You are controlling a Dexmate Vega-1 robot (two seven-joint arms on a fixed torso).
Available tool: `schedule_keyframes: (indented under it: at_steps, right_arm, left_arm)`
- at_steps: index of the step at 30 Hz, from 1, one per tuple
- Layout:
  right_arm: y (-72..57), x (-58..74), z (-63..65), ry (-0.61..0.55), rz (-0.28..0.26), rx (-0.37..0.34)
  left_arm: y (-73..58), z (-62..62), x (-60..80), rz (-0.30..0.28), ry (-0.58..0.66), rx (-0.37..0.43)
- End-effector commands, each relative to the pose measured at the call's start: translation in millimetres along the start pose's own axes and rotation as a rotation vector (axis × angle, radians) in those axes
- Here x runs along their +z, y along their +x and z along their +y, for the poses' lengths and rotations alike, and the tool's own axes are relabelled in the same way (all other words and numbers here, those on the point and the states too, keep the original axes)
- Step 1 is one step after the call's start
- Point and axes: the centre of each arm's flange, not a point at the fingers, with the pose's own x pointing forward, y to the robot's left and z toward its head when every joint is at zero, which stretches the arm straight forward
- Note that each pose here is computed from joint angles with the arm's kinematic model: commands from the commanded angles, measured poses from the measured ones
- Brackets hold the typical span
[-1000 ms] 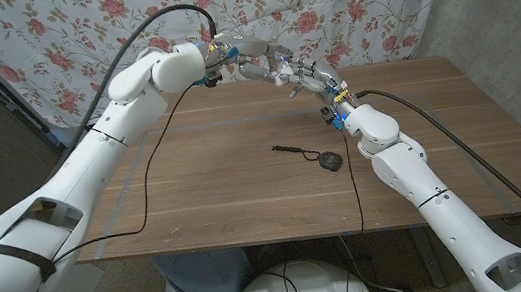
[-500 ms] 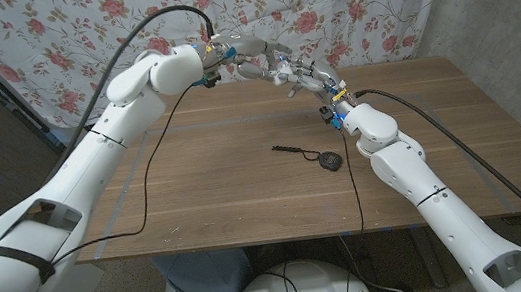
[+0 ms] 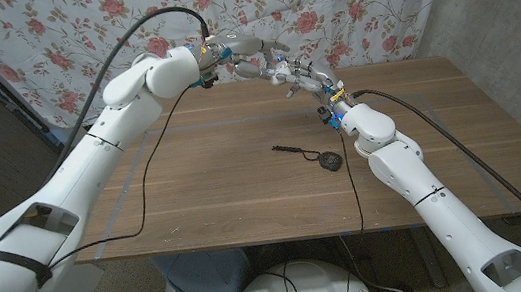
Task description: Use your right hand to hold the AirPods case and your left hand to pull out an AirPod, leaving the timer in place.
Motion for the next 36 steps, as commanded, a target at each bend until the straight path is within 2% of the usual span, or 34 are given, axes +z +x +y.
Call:
schedule_keyframes:
  at_steps: [1,22,29,36]
  right_arm:
    - [1.0,-1.5,1.1,0.007,0.007,-0.001]
    - [2.0,-3.1,2.0,0.006,0.013,-0.001]
    - [1.8,-4.1,0.8,0.004,0.017,-0.004]
    - [1.9,-5.6,-2.9,0.013,0.02,-0.016]
  left_arm:
    - [-4.7,2.5,-1.7,0.005,-0.002,0.026]
    - [-12.8,6.1,-4.2,0.018,-0.023,0.067]
    - [-21.6,12.5,-3.7,0.034,-0.037,0.093]
    - [-34.4,17.2,-5.2,0.082,-0.007,0.108]
